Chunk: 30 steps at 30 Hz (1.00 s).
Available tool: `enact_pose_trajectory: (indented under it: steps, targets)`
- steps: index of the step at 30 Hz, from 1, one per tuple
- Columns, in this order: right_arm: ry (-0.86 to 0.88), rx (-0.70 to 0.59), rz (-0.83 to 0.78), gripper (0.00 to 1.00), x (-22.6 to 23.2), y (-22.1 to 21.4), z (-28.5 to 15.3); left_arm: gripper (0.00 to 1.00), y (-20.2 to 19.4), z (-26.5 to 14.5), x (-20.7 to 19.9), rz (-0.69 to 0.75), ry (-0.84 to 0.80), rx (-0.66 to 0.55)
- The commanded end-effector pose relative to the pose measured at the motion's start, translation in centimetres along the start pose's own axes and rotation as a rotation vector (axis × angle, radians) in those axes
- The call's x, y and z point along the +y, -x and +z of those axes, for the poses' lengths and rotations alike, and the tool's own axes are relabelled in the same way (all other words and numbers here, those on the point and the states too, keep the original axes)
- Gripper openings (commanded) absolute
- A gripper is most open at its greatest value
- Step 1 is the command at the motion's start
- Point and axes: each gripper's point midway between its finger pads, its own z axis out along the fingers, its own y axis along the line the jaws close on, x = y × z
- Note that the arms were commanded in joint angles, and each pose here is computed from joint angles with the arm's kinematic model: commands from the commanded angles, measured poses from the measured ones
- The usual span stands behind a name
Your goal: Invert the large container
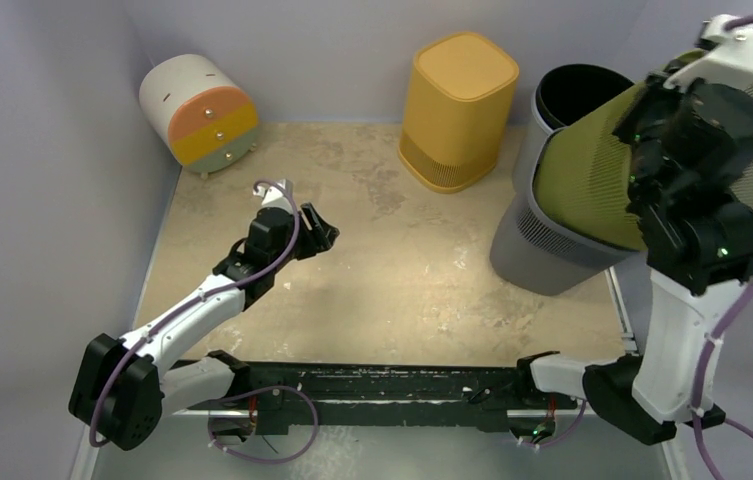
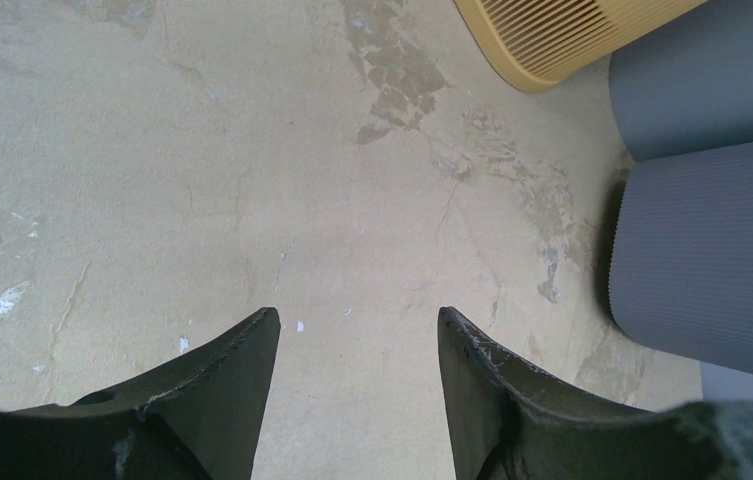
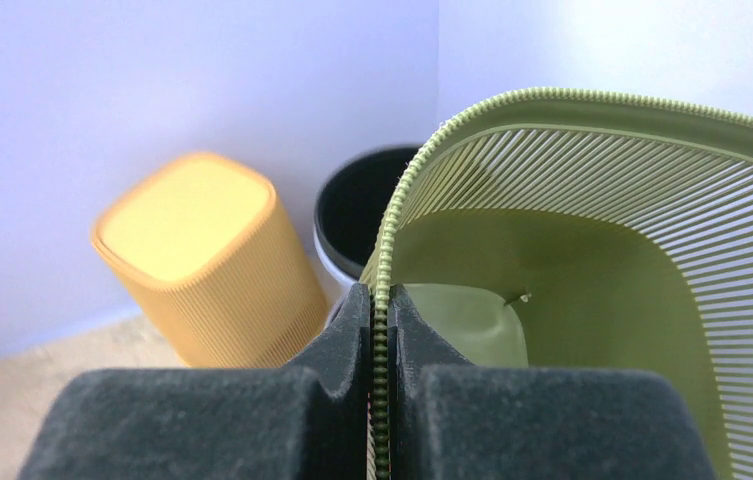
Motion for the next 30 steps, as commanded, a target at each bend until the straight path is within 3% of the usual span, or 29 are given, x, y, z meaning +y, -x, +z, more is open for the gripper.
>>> enact_pose_trajectory:
  steps: [1,10,17,30]
  targets:
    - [0.015,-0.332,0.157,0.00,-3.4,9.6,-5.0,0.56,1.0,-0.6,-0.4,0.009,-0.024,-0.054]
    - [0.180,-0.547,0.265,0.00,-3.3,14.5,-9.5,0.56,1.3,-1.1,-0.4,0.010,-0.025,-0.069]
    - [0.462,-0.632,0.279,0.00,1.4,17.0,-11.3,0.56,4.9,-3.3,-2.7,0.033,-0.042,-0.126]
    - [1.046,-0.499,0.311,0.00,15.3,14.2,-9.3,0.56,13.7,-11.8,-6.7,0.027,-0.089,-0.369]
